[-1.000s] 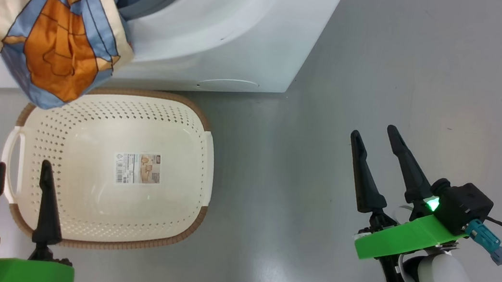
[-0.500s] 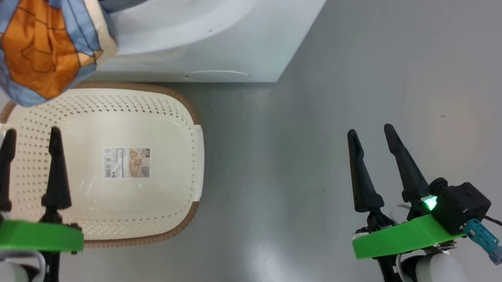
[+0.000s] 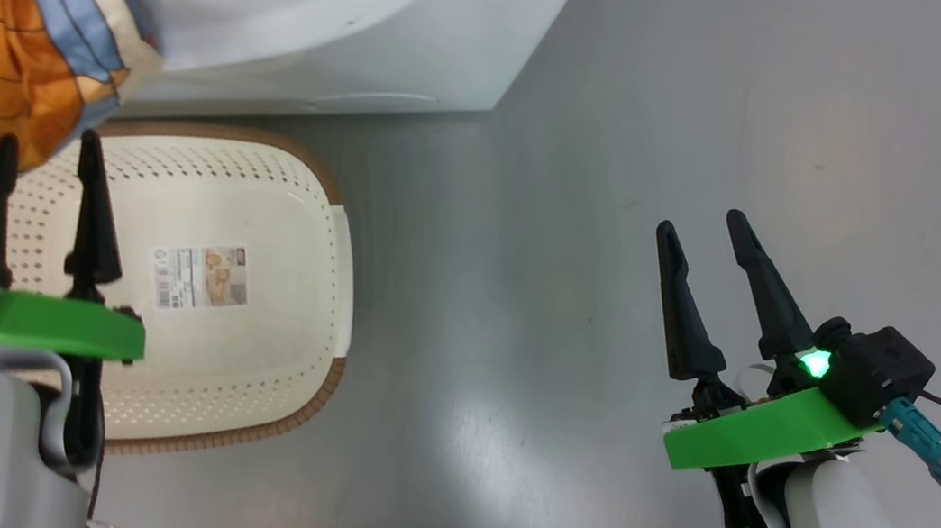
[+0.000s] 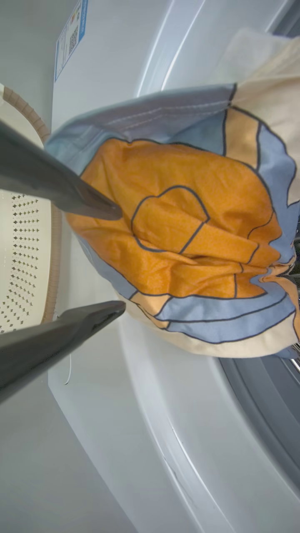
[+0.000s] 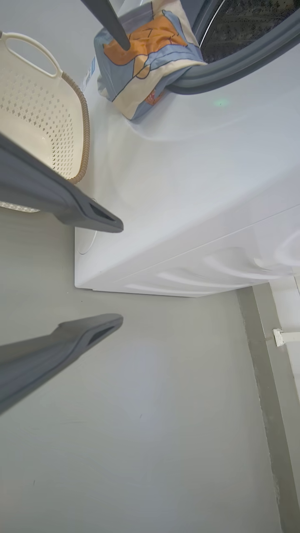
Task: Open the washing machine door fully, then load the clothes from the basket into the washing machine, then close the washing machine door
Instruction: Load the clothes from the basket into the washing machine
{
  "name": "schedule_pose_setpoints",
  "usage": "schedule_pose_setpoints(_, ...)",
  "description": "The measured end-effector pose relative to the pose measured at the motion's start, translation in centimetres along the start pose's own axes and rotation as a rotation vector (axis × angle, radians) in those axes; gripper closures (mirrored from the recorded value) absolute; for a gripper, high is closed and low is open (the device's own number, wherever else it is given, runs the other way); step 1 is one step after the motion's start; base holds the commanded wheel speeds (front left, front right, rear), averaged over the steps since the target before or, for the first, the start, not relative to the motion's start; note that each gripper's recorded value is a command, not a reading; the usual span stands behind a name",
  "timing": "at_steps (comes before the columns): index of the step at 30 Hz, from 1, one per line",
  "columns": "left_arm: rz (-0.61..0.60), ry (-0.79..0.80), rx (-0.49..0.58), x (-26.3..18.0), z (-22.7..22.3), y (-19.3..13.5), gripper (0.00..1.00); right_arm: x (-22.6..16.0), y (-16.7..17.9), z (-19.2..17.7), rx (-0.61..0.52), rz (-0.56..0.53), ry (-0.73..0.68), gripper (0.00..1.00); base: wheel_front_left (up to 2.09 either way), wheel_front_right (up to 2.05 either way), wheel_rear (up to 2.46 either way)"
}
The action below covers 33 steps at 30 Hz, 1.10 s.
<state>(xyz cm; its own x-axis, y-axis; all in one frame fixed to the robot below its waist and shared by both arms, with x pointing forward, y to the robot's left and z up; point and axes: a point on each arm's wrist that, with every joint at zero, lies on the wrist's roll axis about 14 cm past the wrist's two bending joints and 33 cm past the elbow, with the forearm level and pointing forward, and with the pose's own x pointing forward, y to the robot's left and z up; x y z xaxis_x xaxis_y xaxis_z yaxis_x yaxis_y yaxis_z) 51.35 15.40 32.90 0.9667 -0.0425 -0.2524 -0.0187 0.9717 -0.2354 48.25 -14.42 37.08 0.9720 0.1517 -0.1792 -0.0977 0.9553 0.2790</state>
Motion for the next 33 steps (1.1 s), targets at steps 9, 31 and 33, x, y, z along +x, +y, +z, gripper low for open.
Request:
schedule_pose_setpoints(9, -0.014, 0.025, -0.020, 3.4, -1.7, 0.0, 0.00, 0.0, -1.5, -1.8, -0.003, -0.036, 0.039, 0.00, 0.00, 0.00, 0.00)
schedule_pose_setpoints(31, 0.002, -0.012, -0.044, 7.6, -1.1, 0.9, 0.79, 0.4, -2.7, -3.0, -0.002, -0.061, 0.060, 0.00, 0.00, 0.00, 0.00)
schedule_pose_setpoints(33, 0.001, -0.024, -0.047, 7.4, -0.6, 0.8, 1.00, 0.4, -2.5, -2.8, -0.001, -0.057, 0.055, 0.00, 0.00, 0.00, 0.00)
